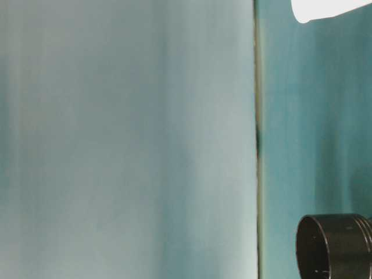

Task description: Put the paper cup into the moved red handle cup holder.

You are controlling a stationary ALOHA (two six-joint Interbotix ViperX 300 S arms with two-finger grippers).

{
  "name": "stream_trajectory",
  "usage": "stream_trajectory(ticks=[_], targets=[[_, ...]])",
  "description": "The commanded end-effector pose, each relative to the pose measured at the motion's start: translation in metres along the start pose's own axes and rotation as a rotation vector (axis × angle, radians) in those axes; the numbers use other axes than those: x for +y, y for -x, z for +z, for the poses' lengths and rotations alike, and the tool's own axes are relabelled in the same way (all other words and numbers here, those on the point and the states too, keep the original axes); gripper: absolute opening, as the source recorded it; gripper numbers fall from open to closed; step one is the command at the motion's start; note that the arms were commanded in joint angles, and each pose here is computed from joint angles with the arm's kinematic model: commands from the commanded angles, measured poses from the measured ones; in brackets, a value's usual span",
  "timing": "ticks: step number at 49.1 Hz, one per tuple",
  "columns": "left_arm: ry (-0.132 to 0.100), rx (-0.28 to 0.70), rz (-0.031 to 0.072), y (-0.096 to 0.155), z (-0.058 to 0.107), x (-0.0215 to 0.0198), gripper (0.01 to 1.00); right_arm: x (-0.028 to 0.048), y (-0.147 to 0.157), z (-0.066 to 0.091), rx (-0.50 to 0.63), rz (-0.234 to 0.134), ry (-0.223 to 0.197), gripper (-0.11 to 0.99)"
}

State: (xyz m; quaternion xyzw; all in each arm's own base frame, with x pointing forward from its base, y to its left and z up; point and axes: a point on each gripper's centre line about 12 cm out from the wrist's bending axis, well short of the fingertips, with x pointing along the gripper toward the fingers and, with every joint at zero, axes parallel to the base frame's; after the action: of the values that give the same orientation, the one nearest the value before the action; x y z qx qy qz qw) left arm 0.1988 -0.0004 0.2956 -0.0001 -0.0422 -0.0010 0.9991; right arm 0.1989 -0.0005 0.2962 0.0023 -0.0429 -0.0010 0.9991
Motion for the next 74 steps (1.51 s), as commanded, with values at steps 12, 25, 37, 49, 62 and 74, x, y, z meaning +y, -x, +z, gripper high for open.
stream_trajectory(ticks=[12, 25, 37, 49, 62, 74], targets=[[0.045, 0.301, 0.002, -0.030, 0.010, -0.0012, 0.026, 0.0030, 0.001, -0.002, 0.118, 0.002, -0.161, -0.10], [0.069, 0.670, 0.024, -0.055, -0.029, -0.0009, 0.026, 0.0002, 0.011, -0.018, 0.297, -0.027, -0.196, -0.10], [0.076, 0.945, 0.048, -0.087, -0.062, -0.0004, 0.026, -0.0007, 0.018, -0.035, 0.459, -0.055, -0.238, -0.10], [0.076, 1.002, 0.060, -0.093, -0.077, 0.0029, 0.026, 0.0000, 0.024, -0.045, 0.556, -0.063, -0.245, -0.10], [0.075, 1.063, 0.074, -0.088, -0.081, 0.0065, 0.026, -0.0013, 0.025, -0.049, 0.579, -0.073, -0.246, -0.10], [0.069, 1.098, 0.072, -0.085, -0.083, 0.0061, 0.027, -0.0034, 0.026, -0.050, 0.591, -0.085, -0.247, -0.10]])
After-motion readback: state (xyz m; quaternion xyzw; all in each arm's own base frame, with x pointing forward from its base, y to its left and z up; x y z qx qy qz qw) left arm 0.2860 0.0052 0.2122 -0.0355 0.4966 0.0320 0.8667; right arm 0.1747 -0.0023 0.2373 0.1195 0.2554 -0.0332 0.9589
